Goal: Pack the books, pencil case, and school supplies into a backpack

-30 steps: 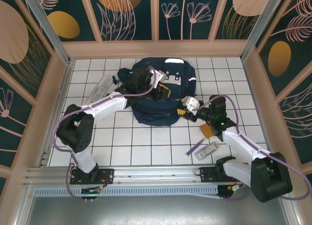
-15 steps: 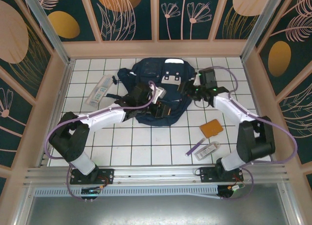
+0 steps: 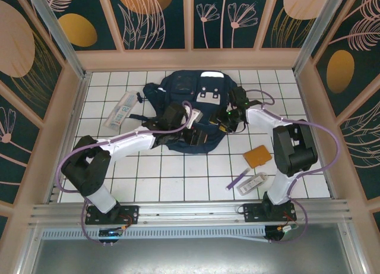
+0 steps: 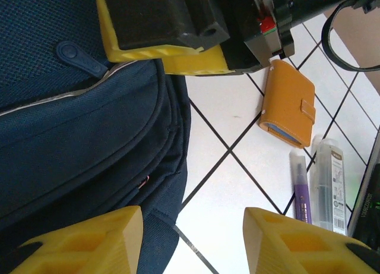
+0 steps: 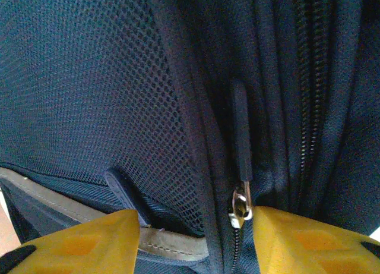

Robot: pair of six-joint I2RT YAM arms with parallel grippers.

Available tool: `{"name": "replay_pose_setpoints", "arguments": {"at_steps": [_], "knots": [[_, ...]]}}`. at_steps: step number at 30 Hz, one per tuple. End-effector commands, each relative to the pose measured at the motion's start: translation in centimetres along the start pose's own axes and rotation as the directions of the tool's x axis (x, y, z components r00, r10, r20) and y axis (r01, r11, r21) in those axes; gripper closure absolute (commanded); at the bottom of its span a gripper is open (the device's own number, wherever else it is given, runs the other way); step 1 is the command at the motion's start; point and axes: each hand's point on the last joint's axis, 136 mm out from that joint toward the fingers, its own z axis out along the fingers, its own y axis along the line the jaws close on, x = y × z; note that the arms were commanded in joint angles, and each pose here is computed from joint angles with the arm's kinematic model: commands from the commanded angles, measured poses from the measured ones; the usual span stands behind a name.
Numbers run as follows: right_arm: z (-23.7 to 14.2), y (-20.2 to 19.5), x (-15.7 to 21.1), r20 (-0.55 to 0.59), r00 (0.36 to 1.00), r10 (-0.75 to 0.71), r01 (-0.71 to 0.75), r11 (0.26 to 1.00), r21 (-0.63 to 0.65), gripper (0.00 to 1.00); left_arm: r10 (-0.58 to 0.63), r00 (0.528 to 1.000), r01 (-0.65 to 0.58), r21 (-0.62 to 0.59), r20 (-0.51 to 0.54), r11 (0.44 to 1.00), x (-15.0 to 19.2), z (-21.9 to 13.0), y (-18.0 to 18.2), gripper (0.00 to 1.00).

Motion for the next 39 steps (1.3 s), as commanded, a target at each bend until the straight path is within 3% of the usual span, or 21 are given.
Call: {"name": "replay_pose_setpoints", "arguments": {"at_steps": [1, 7, 14, 19, 26, 33, 36, 39], "knots": [[0.2, -0.2, 0.6, -0.026, 0.999, 0.039, -0.039, 0.999, 0.025, 0.48, 0.01, 1.0, -0.01, -0.02, -0.024, 1.0, 0.3, 0.5, 0.2, 0.52], [-0.8, 3.9, -0.1, -0.007, 1.0, -0.004, 0.002, 0.985, -0.173, 0.99, 0.044, 0.998, -0.046, -0.034, -0.05, 0.998, 0.9, 0.9, 0.2, 0.52], [-5.2, 9.1, -1.0, 0.0, 1.0, 0.019, -0.018, 0.945, -0.325, 1.0, -0.001, 1.0, 0.0, -0.079, -0.018, 0.997, -0.7, 0.2, 0.1, 0.51], [-6.6, 11.5, -0.7, -0.068, 0.993, 0.095, -0.116, 0.886, -0.448, 1.0, -0.091, 0.996, 0.093, -0.143, 0.023, 0.985, -0.9, -0.9, 1.0, 0.49], [-7.0, 12.2, -0.6, -0.072, 0.993, 0.091, -0.114, 0.878, -0.465, 1.0, -0.161, 0.985, 0.175, -0.315, 0.069, 0.933, -0.6, -2.0, 4.1, 0.46], [-7.2, 12.8, -0.8, -0.075, 0.995, 0.067, -0.095, 0.875, -0.475, 1.0, -0.131, 0.991, 0.137, -0.388, 0.041, 0.911, 0.4, -2.7, 5.5, 0.47], [-7.6, 13.4, -1.0, -0.081, 0.994, 0.071, -0.102, 0.861, -0.499, 1.0, -0.09, 0.995, 0.099, -0.37, 0.043, 0.924, 0.4, -3.0, 5.5, 0.51], [-7.9, 14.0, -1.0, -0.098, 0.992, 0.075, -0.115, 0.843, -0.525, 1.0, -0.041, 0.999, 0.044, -0.249, 0.017, 0.968, 0.8, -2.2, 4.1, 0.54]]}}
